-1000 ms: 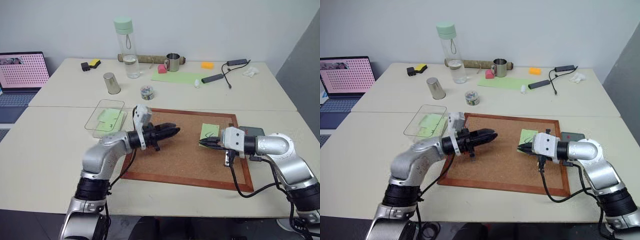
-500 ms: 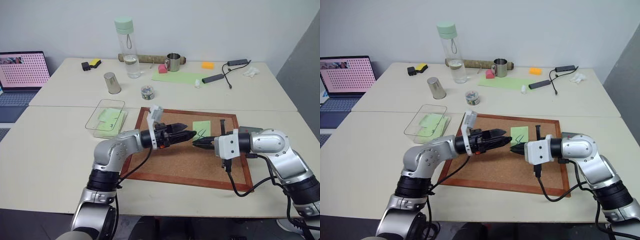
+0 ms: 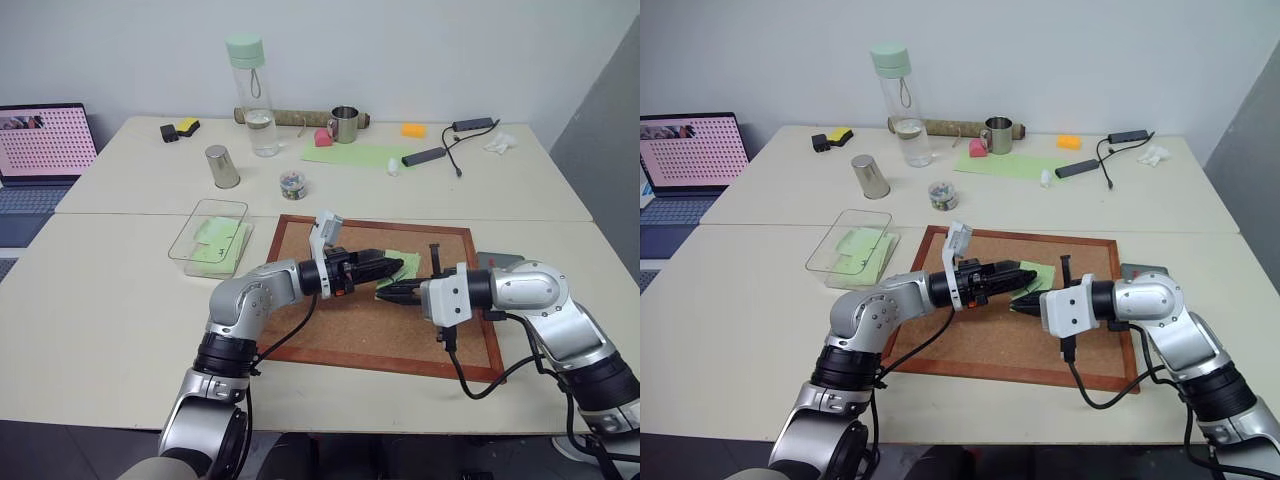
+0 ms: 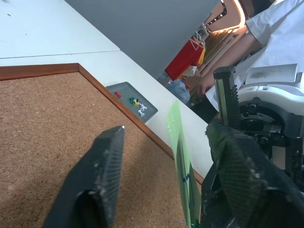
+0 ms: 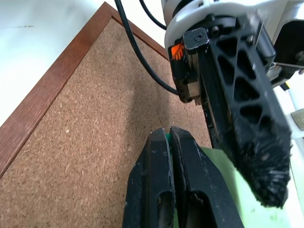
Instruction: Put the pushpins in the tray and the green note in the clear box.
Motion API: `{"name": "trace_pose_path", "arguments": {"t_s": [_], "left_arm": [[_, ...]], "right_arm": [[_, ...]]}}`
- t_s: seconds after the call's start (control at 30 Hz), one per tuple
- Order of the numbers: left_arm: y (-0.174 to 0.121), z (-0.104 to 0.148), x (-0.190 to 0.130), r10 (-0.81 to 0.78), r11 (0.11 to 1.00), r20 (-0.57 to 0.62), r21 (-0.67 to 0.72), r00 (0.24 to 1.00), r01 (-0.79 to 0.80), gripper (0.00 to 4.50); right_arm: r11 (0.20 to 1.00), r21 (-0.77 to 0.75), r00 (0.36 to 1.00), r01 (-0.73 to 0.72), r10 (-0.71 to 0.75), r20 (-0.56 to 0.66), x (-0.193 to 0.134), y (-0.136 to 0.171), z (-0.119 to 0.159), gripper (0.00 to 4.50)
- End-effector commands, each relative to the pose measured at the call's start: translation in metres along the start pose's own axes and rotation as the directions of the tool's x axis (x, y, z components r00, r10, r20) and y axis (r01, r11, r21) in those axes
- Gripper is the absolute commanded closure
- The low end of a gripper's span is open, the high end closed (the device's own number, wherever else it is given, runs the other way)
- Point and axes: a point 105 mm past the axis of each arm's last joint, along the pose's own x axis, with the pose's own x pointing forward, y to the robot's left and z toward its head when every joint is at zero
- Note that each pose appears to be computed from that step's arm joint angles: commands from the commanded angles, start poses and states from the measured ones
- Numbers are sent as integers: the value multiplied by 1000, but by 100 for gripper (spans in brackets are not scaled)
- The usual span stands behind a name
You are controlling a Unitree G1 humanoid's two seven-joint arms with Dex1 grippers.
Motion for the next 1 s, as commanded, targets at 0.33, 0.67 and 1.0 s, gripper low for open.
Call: {"name": "trace_pose_path", "arguments": {"t_s": [0.33, 0.67, 1.0], "left_arm": [[-4, 16, -1, -25, 996, 50, 87, 998, 21, 431], [2, 57, -36, 68, 964, 167, 241, 984, -108, 410], [-7, 17, -81, 116, 932, -7, 348, 993, -106, 234]], "right_arm": [[998, -60, 999, 30, -29, 26, -2, -11, 10, 450], [999, -37, 999, 35, -35, 8, -4, -9, 6, 450], [998, 20, 998, 64, -64, 4, -9, -13, 2, 450]]}}
